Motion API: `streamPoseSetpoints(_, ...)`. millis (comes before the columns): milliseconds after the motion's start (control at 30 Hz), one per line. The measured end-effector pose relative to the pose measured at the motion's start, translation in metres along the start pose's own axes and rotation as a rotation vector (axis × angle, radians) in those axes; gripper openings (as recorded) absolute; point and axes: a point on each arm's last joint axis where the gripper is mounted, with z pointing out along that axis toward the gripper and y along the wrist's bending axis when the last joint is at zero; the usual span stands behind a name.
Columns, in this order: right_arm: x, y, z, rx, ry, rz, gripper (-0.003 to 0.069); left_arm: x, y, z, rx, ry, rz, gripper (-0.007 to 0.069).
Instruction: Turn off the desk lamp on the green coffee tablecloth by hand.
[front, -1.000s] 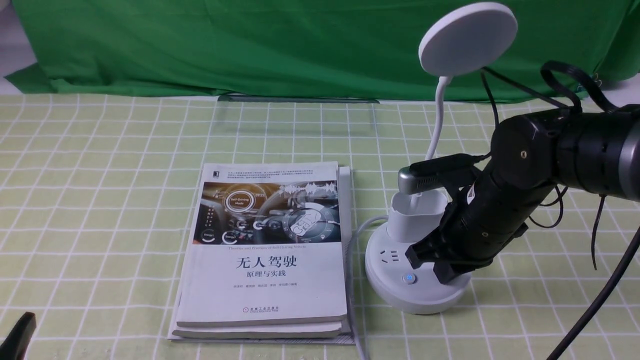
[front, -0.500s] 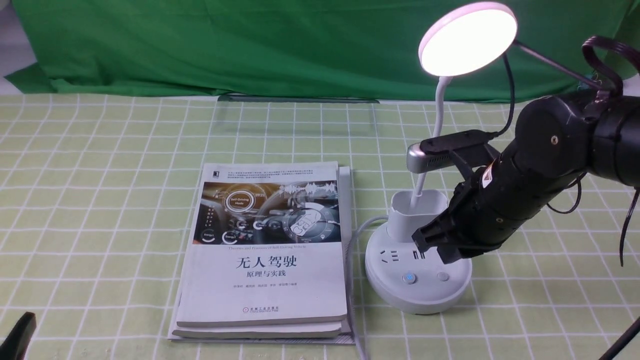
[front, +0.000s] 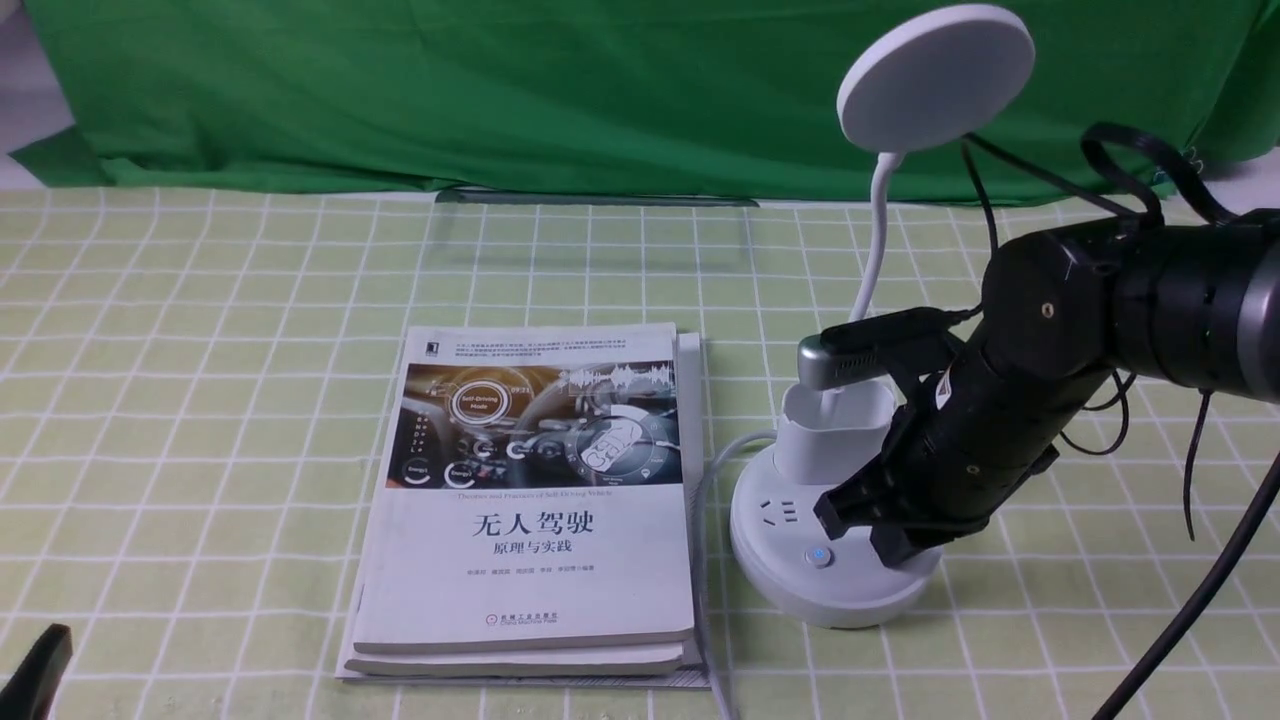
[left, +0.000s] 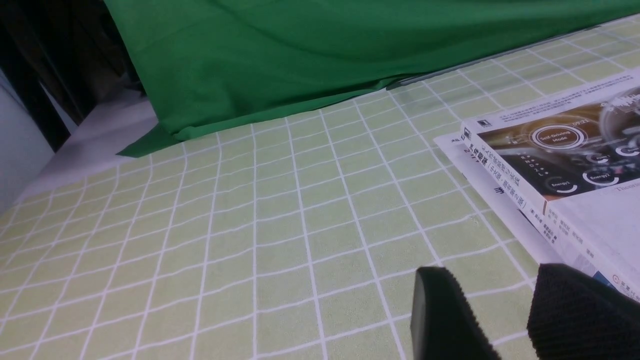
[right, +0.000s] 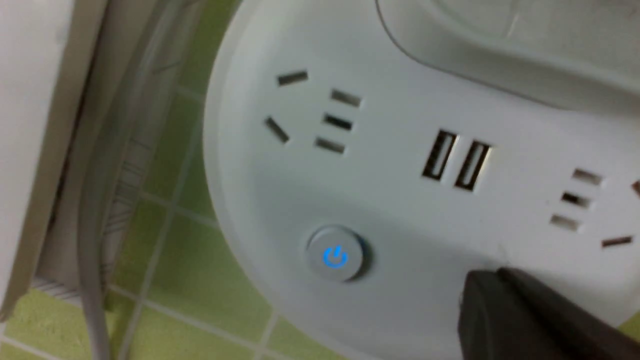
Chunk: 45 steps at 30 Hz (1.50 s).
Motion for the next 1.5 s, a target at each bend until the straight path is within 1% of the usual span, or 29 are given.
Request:
streamPoseSetpoints(167,0.011,0.004,-0.041,-0.003,-0.066,-0.009,0.0044,0.0,0.0,0.0,0.0,0.0,0.0,0.0243)
streamPoseSetpoints(200,0.012,0.004,-0.043,-0.003,-0.068,-0.01,0.0044,0.0,0.0,0.0,0.0,0.0,0.0,0.0243)
streamPoseSetpoints(233,0.02,0.005,-0.06,-0.004,-0.107,-0.013,0.0044,0.0,0.0,0.0,0.0,0.0,0.0,0.0243)
streamPoseSetpoints(300,0.033,0.006,-0.07,-0.004,-0.127,-0.013,0.0044,0.0,0.0,0.0,0.0,0.0,0.0,0.0243)
streamPoseSetpoints(333,0.05,0.007,-0.079,-0.004,-0.146,-0.013,0.0044,0.0,0.0,0.0,0.0,0.0,0.0,0.0243)
streamPoseSetpoints(467,0.093,0.008,-0.096,-0.004,-0.179,-0.015,0.0046,0.0,0.0,0.0,0.0,0.0,0.0,0.0243)
streamPoseSetpoints(567,0.12,0.009,-0.109,-0.006,-0.214,-0.019,0.0048,0.0,0.0,0.0,0.0,0.0,0.0,0.0243)
streamPoseSetpoints(633,0.13,0.01,-0.118,-0.006,-0.25,-0.022,0.0051,0.0,0.0,0.0,0.0,0.0,0.0,0.0243)
streamPoseSetpoints(833,0.148,0.012,-0.146,-0.004,-0.409,-0.032,0.0055,0.0,0.0,0.0,0.0,0.0,0.0,0.0243)
streamPoseSetpoints(1067,0.153,0.012,-0.162,0.003,-0.544,-0.034,0.0067,0.0,0.0,0.0,0.0,0.0,0.0,0.0243)
streamPoseSetpoints(1133,0.164,0.007,-0.167,0.024,-0.592,-0.027,0.0042,0.0,0.0,0.0,0.0,0.0,0.0,0.0243)
streamPoseSetpoints(1200,0.171,0.003,-0.167,0.044,-0.623,-0.011,0.0041,0.0,0.0,0.0,0.0,0.0,0.0,0.0243)
streamPoseSetpoints(1233,0.184,-0.003,-0.164,0.07,-0.673,0.023,0.0041,0.0,0.0,0.0,0.0,0.0,0.0,0.0243)
streamPoseSetpoints(1267,0.198,-0.008,-0.156,0.098,-0.706,0.06,0.0041,0.0,0.0,0.0,0.0,0.0,0.0,0.0243)
streamPoseSetpoints(1300,0.198,-0.008,-0.154,0.099,-0.712,0.059,0.0041,0.0,0.0,0.0,0.0,0.0,0.0,0.0243)
streamPoseSetpoints(1367,0.225,-0.016,-0.136,0.177,-0.824,0.092,0.0041,0.0,0.0,0.0,0.0,0.0,0.0,0.0243)
streamPoseSetpoints(1433,0.246,-0.019,-0.114,0.243,-0.896,0.112,0.0041,0.0,0.0,0.0,0.0,0.0,0.0,0.0243)
streamPoseSetpoints(1467,0.247,-0.02,-0.11,0.247,-0.891,0.117,0.0041,0.0,0.0,0.0,0.0,0.0,0.0,0.0243)
streamPoseSetpoints(1500,0.259,-0.022,-0.093,0.285,-0.933,0.14,0.0041,0.0,0.0,0.0,0.0,0.0,0.0,0.0243)
